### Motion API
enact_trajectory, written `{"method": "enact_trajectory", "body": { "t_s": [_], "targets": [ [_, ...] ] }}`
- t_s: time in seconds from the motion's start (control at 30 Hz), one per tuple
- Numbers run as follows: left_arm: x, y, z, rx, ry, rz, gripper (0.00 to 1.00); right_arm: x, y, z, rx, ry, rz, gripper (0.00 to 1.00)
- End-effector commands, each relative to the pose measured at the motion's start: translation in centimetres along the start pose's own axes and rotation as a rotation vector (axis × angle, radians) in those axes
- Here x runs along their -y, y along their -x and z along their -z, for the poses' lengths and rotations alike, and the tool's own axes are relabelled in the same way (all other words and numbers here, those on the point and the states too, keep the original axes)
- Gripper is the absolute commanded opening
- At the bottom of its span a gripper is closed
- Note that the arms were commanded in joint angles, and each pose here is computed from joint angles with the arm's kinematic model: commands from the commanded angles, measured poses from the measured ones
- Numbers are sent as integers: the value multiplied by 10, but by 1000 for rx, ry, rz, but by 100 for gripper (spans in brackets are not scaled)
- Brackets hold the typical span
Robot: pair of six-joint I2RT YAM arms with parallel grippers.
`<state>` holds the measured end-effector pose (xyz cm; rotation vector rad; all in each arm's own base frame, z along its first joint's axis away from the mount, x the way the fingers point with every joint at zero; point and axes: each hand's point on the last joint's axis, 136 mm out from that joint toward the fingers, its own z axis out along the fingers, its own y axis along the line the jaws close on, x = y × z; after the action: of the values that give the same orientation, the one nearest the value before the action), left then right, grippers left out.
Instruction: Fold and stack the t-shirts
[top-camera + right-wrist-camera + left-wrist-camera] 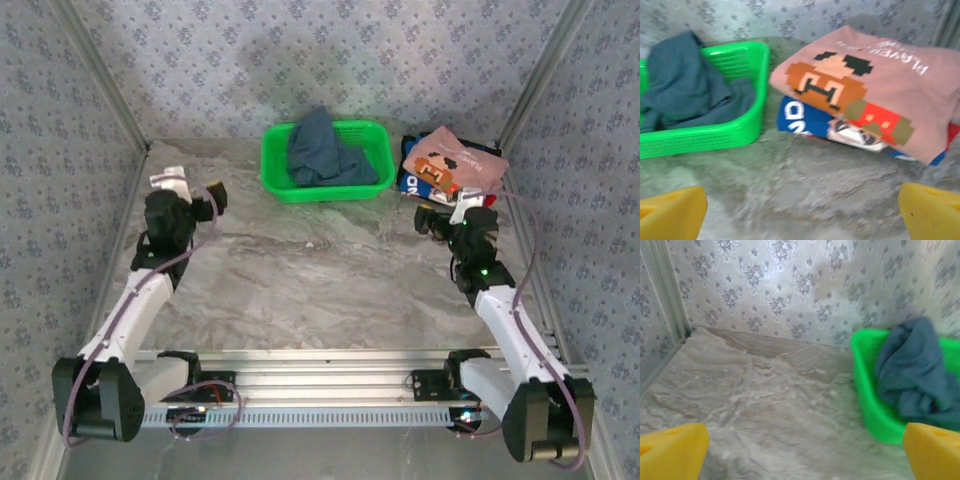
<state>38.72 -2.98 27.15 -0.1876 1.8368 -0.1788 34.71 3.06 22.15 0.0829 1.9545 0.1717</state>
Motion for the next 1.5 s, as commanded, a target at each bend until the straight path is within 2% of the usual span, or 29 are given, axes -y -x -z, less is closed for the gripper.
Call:
{"method": "enact_trajectory", "body": {
  "t_s": [0.0, 0.07, 0.23, 0.4, 0.43, 0.5, 0.7, 0.83, 1.03, 1.13, 1.37, 1.47],
  "targets": [
    [5, -52, -14, -335, 26, 168, 100, -20, -52, 8, -302, 71, -120, 100],
    [19, -53, -34, -436, 7, 219, 100, -45, -45, 2, -361, 156, -133, 100],
    [66, -54, -93, -584, -88, 252, 100, -103, -31, -15, -466, 313, -137, 100],
    [97, -77, -142, -715, -113, 280, 94, -150, -28, -28, -538, 399, -91, 100],
    [100, -84, -150, -741, -103, 285, 93, -159, -17, -30, -527, 420, -90, 100],
    [105, -97, -165, -775, -94, 295, 89, -170, -15, -34, -546, 438, -96, 100],
    [106, -141, -190, -880, -27, 321, 63, -190, 1, -47, -565, 459, -105, 100],
    [91, -159, -185, -912, 44, 288, 53, -202, 18, -59, -551, 472, -98, 100],
    [84, -176, -151, -957, 40, 294, 18, -212, 20, -89, -581, 421, -55, 100],
    [77, -183, -119, -978, 61, 288, 14, -210, 10, -109, -625, 332, 52, 100],
    [78, -198, -52, -979, 69, 354, 10, -235, -27, -146, -723, 342, 109, 99],
    [81, -202, -27, -966, 82, 379, 2, -247, -44, -155, -750, 353, 89, 97]
  ]
}}
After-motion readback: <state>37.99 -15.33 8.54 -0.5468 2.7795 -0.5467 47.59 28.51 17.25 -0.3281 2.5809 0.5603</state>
